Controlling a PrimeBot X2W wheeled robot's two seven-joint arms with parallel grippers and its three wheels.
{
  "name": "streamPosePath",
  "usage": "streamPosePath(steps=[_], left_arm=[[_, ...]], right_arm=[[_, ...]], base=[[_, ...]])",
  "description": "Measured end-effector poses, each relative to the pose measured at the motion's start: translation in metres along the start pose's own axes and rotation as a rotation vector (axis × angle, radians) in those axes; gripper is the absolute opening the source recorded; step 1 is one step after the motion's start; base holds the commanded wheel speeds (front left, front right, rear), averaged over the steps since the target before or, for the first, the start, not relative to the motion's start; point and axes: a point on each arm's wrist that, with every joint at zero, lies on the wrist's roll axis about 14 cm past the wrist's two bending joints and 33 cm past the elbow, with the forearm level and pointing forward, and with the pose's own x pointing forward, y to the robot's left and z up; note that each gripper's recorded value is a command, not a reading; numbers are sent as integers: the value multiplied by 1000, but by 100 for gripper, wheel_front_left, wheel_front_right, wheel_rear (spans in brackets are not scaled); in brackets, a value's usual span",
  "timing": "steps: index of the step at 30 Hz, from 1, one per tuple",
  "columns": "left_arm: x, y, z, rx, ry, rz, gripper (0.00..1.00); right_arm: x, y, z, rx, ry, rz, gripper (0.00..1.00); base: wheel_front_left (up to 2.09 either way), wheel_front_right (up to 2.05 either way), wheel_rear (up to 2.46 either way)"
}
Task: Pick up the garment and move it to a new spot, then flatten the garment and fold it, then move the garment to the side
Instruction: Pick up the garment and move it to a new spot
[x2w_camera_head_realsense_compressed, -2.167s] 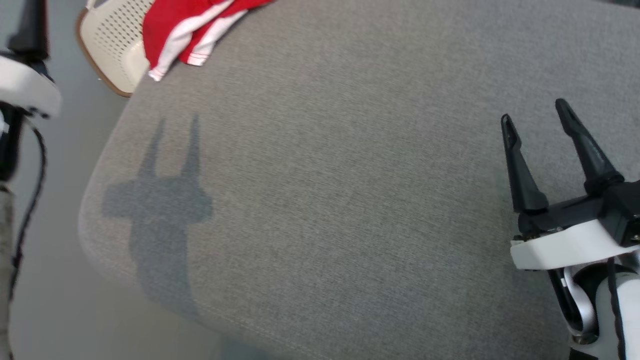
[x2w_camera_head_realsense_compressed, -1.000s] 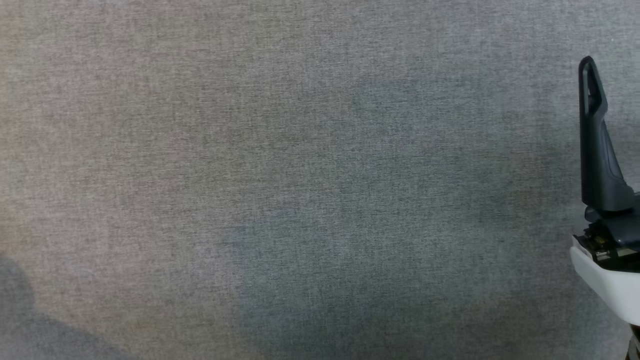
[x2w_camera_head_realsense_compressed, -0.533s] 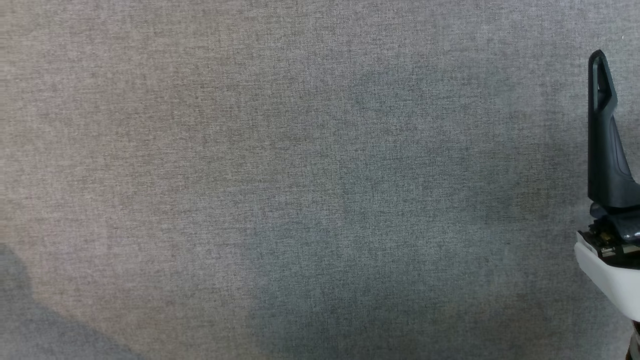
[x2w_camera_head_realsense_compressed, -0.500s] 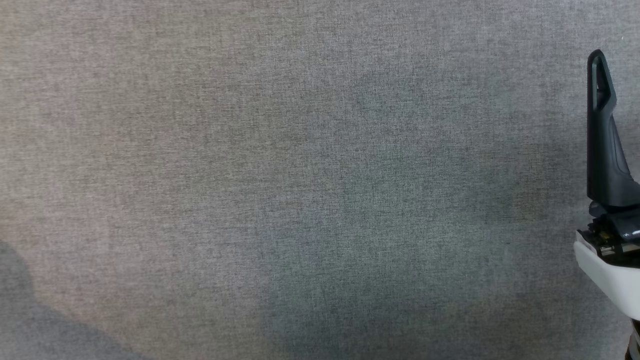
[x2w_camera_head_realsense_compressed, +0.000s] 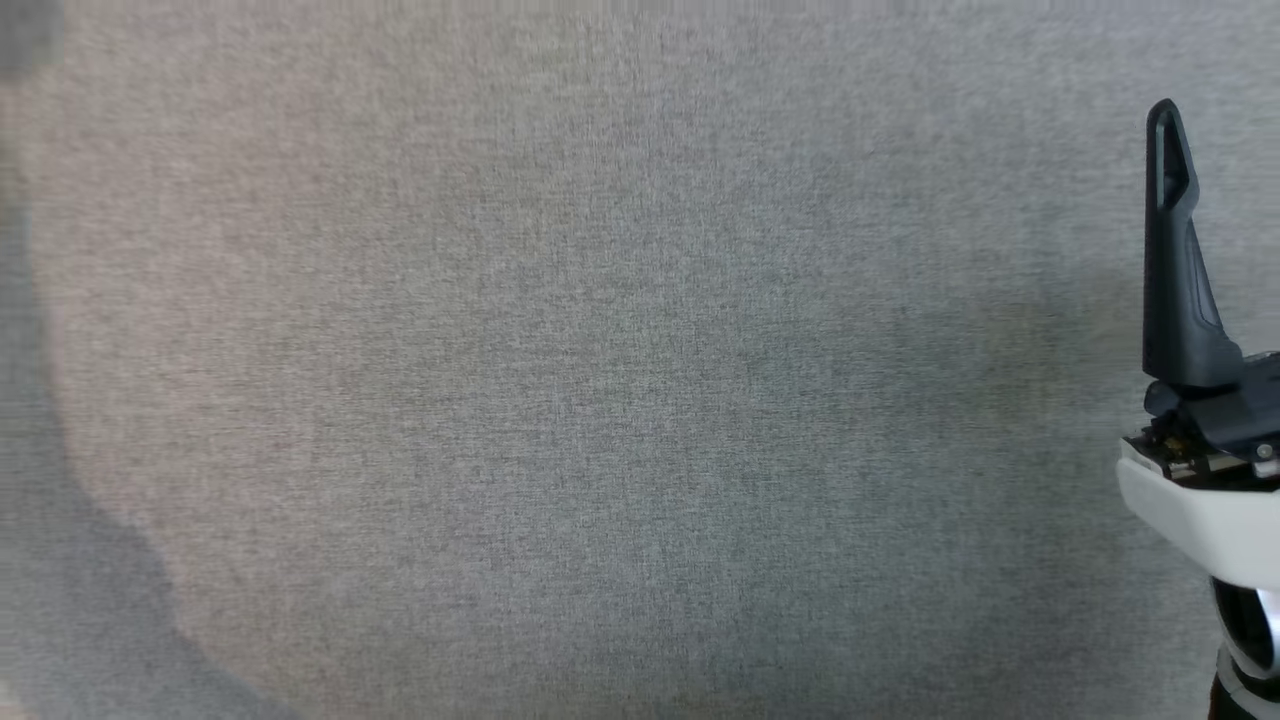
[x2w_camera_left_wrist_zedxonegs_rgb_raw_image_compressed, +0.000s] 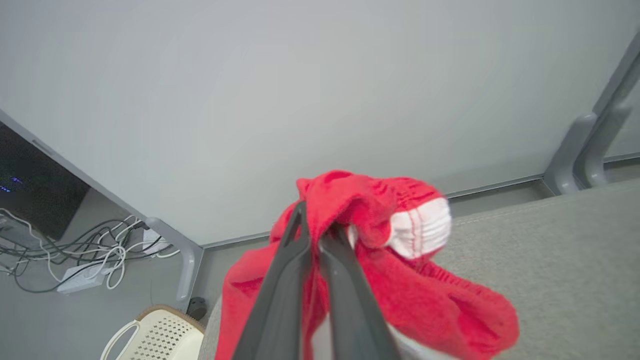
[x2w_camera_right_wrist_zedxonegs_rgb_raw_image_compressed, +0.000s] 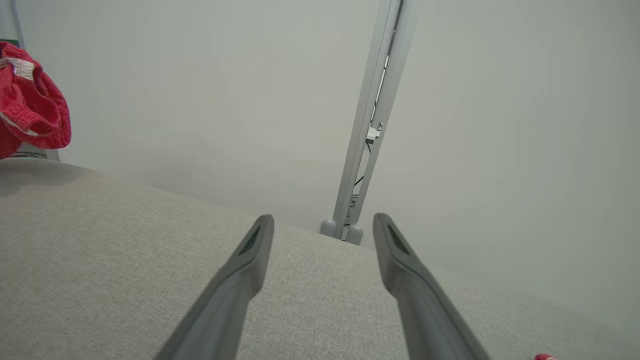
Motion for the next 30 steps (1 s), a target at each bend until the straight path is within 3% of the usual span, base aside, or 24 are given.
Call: streamPosePath(steps=[8, 13, 22, 30], left_arm=[[-56, -61, 86, 55, -179, -205, 0], [-99, -108, 111, 93, -248, -341, 0], [-176, -210, 110, 180, -317, -614, 0], [-219, -330, 64, 96, -295, -886, 0]], right_arm=[[-14, -8, 43, 33, -91, -37, 100], [-32, -19, 71, 37, -146, -75, 100], [-82, -47, 106, 67, -212, -167, 100], [-123, -74, 105, 91, -205, -265, 100]], base=[[0, 0, 0], [0, 0, 0], [0, 0, 0], [0, 0, 0]])
